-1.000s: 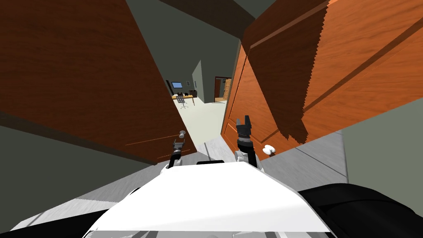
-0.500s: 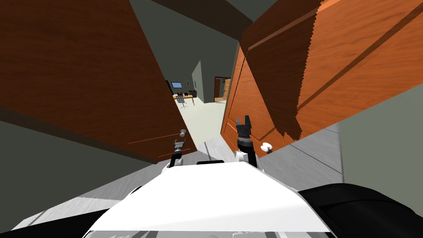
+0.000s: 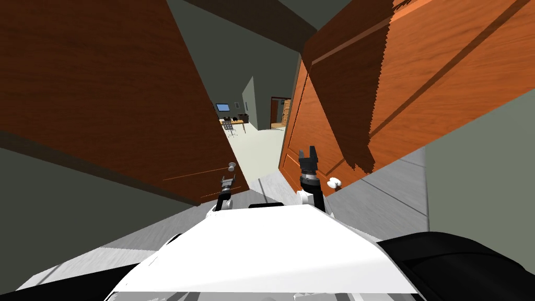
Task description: Pull the door open
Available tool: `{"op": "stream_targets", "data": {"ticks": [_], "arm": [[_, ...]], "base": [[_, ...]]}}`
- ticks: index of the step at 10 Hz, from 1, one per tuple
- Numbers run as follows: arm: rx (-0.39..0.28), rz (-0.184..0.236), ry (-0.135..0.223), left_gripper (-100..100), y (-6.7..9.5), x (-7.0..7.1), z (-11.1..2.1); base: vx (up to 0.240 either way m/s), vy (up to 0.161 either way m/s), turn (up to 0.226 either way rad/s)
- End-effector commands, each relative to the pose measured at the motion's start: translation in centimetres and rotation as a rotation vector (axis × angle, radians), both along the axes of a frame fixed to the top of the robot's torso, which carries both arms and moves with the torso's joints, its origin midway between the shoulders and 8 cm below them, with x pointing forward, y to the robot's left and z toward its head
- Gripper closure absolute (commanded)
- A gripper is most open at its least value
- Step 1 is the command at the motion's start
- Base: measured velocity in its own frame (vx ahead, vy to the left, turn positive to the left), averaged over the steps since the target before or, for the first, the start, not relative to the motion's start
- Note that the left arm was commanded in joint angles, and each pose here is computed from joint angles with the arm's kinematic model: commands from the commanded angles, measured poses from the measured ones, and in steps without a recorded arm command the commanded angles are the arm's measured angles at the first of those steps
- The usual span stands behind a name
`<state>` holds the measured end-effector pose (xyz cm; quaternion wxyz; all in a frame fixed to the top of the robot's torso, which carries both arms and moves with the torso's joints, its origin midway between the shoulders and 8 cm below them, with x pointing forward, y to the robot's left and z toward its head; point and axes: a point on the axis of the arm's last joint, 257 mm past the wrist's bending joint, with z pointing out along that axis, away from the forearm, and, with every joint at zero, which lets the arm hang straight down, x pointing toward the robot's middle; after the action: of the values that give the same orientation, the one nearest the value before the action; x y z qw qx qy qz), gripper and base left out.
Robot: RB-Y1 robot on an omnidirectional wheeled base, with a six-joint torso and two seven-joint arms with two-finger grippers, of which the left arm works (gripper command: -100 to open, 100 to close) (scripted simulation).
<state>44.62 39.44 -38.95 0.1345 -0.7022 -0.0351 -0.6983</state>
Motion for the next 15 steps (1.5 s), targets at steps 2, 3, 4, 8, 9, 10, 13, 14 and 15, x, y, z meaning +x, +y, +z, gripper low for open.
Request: {"op": "stream_targets", "data": {"ticks": [2,3,4,8,9,10,13,14,15], "arm": [[-0.066,0.0,-0.011,-100,-0.3,0.2,-0.1],[-0.086,0.0,-0.014,-100,-0.4,0.3,-0.1],[-0.115,0.0,-0.019,-100,-0.6,0.4,-0.2],[-0.126,0.017,-0.022,-100,0.7,-0.2,-0.3],[-0.126,0.025,-0.023,-100,1.3,-0.5,-0.3],[-0.126,0.034,-0.024,-100,2.0,-0.8,-0.3],[-0.125,0.057,-0.027,-100,3.7,-1.6,-0.2],[-0.125,0.052,-0.024,-100,3.4,-1.3,-0.4],[-0.125,0.052,-0.024,100,3.4,-1.3,-0.4]], "base": [[-0.075,0.004,-0.01],[-0.064,0.004,-0.009],[-0.062,0.005,-0.011],[0.051,0.01,-0.047],[0.212,0.053,-0.07],[0.198,0.038,-0.102],[0.197,0.026,-0.072],[0.09,0.016,-0.014],[-0.012,0.002,0.029]]}}
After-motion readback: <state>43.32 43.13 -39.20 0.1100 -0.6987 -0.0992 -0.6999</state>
